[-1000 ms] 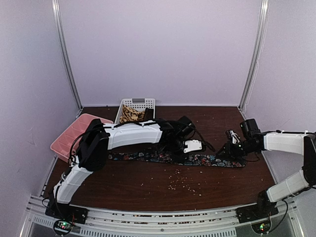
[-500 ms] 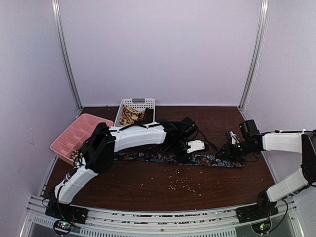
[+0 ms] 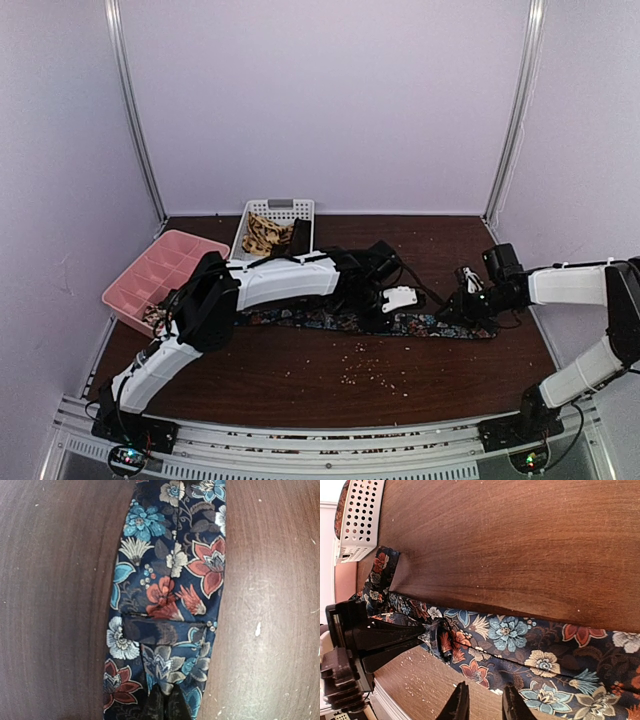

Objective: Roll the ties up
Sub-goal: Tie the tie at the center of the board.

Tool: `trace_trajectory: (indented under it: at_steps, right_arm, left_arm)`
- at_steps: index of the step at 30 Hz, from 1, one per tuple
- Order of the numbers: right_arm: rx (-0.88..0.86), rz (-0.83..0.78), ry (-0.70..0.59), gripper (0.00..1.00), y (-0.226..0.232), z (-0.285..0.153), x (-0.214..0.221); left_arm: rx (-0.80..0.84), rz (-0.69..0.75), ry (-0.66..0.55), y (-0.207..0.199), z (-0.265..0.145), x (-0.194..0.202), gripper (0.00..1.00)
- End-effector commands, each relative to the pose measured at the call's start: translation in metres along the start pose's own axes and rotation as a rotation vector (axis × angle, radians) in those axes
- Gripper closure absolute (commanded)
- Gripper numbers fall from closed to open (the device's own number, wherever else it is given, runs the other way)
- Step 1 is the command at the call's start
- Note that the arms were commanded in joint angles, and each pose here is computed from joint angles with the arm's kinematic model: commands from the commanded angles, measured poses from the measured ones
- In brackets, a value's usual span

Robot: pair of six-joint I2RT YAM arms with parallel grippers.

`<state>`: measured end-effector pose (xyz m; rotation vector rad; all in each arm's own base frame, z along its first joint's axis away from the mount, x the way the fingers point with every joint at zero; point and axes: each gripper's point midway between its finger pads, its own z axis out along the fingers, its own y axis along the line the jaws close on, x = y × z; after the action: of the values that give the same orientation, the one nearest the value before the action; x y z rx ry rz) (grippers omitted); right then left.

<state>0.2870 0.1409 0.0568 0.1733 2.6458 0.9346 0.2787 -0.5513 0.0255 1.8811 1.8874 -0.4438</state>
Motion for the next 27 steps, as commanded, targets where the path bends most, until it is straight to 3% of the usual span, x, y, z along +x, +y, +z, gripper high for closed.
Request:
trace_trajectory:
  at_steps: [1, 27]
  right_arm:
    - [-0.03, 0.017, 0.014, 0.77, 0.004, 0.009, 0.001]
    - [-0.178, 0.069, 0.073, 0.78, 0.038, 0.054, -0.005]
  left_arm:
    - [-0.026, -0.021, -0.094, 0.008, 0.0, -0.025, 1.0]
    - [0.002, -0.035, -0.144, 0.004, 0.006, -0.031, 1.0]
